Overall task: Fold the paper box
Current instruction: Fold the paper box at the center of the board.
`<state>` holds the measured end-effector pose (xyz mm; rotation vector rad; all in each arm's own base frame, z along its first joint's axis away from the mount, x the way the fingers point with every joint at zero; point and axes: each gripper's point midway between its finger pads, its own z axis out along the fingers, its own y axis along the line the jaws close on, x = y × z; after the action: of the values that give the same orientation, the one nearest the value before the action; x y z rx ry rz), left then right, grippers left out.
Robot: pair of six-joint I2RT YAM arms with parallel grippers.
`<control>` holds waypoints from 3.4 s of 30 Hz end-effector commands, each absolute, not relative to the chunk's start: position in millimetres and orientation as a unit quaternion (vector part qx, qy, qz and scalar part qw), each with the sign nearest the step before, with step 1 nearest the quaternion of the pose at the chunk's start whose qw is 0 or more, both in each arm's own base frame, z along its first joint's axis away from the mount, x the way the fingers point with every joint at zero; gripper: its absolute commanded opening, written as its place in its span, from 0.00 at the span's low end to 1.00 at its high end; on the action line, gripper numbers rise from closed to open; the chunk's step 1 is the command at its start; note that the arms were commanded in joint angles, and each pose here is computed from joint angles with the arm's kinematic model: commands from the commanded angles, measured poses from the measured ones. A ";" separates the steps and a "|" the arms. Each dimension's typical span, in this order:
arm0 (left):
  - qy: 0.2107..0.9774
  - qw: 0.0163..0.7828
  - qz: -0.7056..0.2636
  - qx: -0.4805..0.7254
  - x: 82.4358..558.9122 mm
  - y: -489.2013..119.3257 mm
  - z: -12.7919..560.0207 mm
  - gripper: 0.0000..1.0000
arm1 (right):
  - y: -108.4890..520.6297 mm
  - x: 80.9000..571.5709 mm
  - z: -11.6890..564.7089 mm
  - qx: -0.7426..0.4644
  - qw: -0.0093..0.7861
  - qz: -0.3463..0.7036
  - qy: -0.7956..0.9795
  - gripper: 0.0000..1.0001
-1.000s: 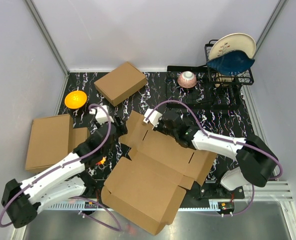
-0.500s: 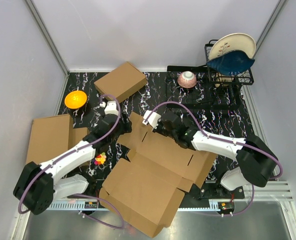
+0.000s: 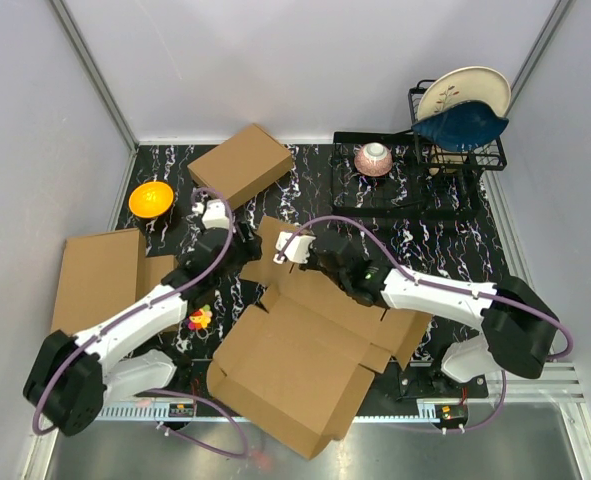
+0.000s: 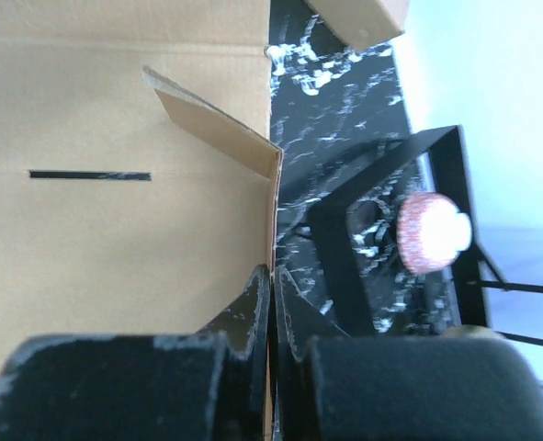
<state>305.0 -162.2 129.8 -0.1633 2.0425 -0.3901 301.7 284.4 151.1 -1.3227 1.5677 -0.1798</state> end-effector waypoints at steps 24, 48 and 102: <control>0.763 0.575 -0.259 -0.140 306.5 -162.9 185.3 0.68 | 257.9 299.4 217.8 -0.515 0.560 -0.239 0.604 0.00; 0.736 0.582 -0.334 -0.088 325.6 -207.2 198.0 0.69 | 245.5 287.7 194.5 -0.451 0.558 -0.158 0.678 0.00; 0.723 0.613 -0.286 0.137 434.2 -295.1 149.3 0.68 | 207.7 311.7 176.2 -0.374 0.518 -0.110 0.762 0.00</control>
<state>422.2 -284.5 127.5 0.2500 1.7442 -0.6263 320.7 213.0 211.8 -0.8337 1.7335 -0.2645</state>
